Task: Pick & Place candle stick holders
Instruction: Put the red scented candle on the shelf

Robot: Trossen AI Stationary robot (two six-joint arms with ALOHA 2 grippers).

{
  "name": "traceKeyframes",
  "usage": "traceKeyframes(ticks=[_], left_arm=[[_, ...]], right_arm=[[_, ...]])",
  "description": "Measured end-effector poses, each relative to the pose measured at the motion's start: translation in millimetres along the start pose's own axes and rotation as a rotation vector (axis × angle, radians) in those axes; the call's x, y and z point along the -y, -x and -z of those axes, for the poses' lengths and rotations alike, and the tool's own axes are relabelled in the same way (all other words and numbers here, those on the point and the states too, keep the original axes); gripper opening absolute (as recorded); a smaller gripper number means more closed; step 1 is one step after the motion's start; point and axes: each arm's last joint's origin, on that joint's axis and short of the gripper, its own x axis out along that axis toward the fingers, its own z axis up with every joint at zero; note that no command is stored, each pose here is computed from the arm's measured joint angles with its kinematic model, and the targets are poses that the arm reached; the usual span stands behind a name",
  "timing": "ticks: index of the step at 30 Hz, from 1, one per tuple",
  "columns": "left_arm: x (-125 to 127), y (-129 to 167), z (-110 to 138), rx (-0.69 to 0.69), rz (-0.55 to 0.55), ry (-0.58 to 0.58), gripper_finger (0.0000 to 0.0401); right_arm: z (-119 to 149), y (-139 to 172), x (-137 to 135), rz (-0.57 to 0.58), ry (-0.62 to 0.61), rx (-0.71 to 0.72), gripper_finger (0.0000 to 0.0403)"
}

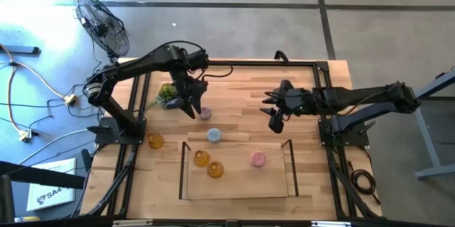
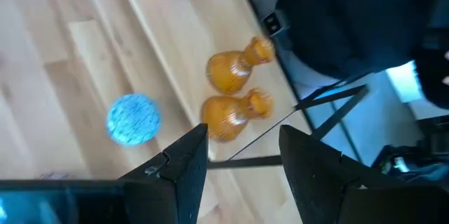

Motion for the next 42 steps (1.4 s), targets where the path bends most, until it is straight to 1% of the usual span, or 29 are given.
traceKeyframes(ticks=[3,7,9,14,18,20,22,24,26,28,31,34,36,38,40,42], left_arm=[[-1.3,0.1,0.3,-0.022,-0.032,0.006,0.0172],[-1.8,0.1,-1.1,-0.002,-0.025,-0.039,0.0172],[-3.6,0.0,-2.7,0.0,-0.049,-0.058,0.0172],[-9.0,0.6,-9.1,0.047,-0.098,0.013,0.0172],[-11.1,-1.9,-15.3,0.061,-0.147,-0.008,0.0172],[-11.9,-4.5,-19.3,0.055,-0.2,0.008,0.0172],[-13.6,-6.8,-23.9,0.05,-0.29,0.06,0.0172],[-14.7,-10.0,-27.7,0.03,-0.408,0.113,0.0172],[-14.8,-13.6,-29.7,-0.021,-0.56,0.138,0.0172],[-12.5,-18.5,-31.4,-0.087,-0.708,0.133,0.0172],[-5.7,-27.9,-36.7,-0.151,-0.845,0.073,0.0172],[1.1,-36.1,-43.0,-0.172,-0.9,-0.006,0.0173],[6.2,-37.2,-45.0,-0.174,-0.919,-0.036,0.0173],[10.0,-35.1,-45.4,-0.162,-0.922,-0.042,0.0173],[11.5,-32.3,-45.1,-0.149,-0.938,-0.024,0.0173],[12.3,-27.1,-44.3,-0.142,-0.991,-0.002,0.0173]], right_arm=[[0.1,0.4,-0.8,0.01,0.031,0.004,0.014],[0.0,0.3,-0.2,0.028,0.081,0.007,0.014],[0.0,0.3,-0.1,0.028,0.101,0.007,0.014],[1.7,0.3,0.4,0.032,0.125,-0.011,0.014],[5.1,0.4,1.3,0.039,0.137,-0.044,0.014],[6.0,0.4,1.6,0.041,0.139,-0.054,0.014],[6.5,0.5,1.8,0.044,0.138,-0.058,0.014],[6.5,0.5,1.9,0.048,0.137,-0.058,0.014],[6.4,0.5,2.1,0.056,0.136,-0.056,0.014],[6.3,0.5,2.3,0.063,0.134,-0.053,0.014],[6.3,0.5,2.4,0.067,0.122,-0.052,0.014],[6.3,0.5,2.4,0.068,0.11,-0.052,0.014],[6.8,0.5,2.6,0.069,0.11,-0.057,0.014],[8.4,-0.8,2.6,0.069,0.11,-0.057,0.014],[12.4,-3.5,2.7,0.07,0.112,-0.064,0.014],[17.8,-6.9,3.0,0.07,0.116,-0.075,0.014]])
